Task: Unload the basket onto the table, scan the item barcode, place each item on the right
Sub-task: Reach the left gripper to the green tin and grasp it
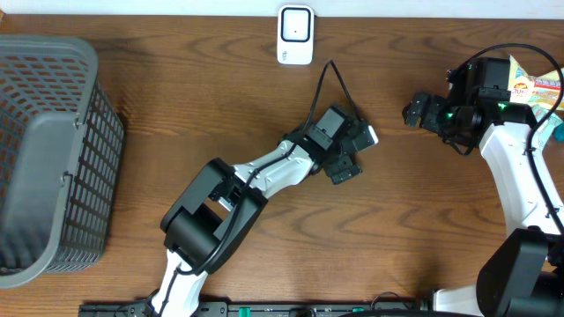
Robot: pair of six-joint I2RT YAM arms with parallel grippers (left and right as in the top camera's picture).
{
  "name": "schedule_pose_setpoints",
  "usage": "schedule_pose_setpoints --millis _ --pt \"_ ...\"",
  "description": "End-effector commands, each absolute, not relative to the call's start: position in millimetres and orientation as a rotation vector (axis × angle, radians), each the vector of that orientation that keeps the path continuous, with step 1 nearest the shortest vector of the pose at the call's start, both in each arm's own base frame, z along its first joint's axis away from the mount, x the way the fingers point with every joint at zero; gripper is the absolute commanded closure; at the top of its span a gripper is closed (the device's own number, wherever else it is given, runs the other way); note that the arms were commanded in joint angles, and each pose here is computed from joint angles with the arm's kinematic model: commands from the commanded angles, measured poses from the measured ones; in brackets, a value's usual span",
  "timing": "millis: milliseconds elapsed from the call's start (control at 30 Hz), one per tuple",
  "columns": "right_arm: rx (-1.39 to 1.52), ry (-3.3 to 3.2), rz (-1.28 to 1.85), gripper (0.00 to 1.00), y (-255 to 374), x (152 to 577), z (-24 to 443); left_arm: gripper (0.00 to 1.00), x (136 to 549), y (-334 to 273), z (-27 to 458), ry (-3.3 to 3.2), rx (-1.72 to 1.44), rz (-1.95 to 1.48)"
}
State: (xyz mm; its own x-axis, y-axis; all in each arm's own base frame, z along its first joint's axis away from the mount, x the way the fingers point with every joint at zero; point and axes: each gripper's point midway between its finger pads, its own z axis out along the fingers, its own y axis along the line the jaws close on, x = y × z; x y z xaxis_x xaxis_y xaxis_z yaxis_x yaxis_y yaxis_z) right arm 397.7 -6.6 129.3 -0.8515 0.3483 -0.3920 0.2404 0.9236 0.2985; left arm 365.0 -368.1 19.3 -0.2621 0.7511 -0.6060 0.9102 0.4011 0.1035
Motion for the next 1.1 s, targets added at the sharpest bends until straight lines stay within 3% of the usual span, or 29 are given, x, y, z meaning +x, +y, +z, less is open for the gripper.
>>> schedule_pose_setpoints --millis 0,833,1067 --pt "0.44 2.652 0.35 0.01 -3 396 123 0.04 367 -361 15 2.137 1.368 -0.433" --pt "0.434 2.654 0.374 0.01 0 396 123 0.05 391 -353 16 2.1 1.308 -0.478" --pt "0.431 2.652 0.385 0.01 1 396 124 0.05 385 -351 -6 2.142 1.332 -0.492"
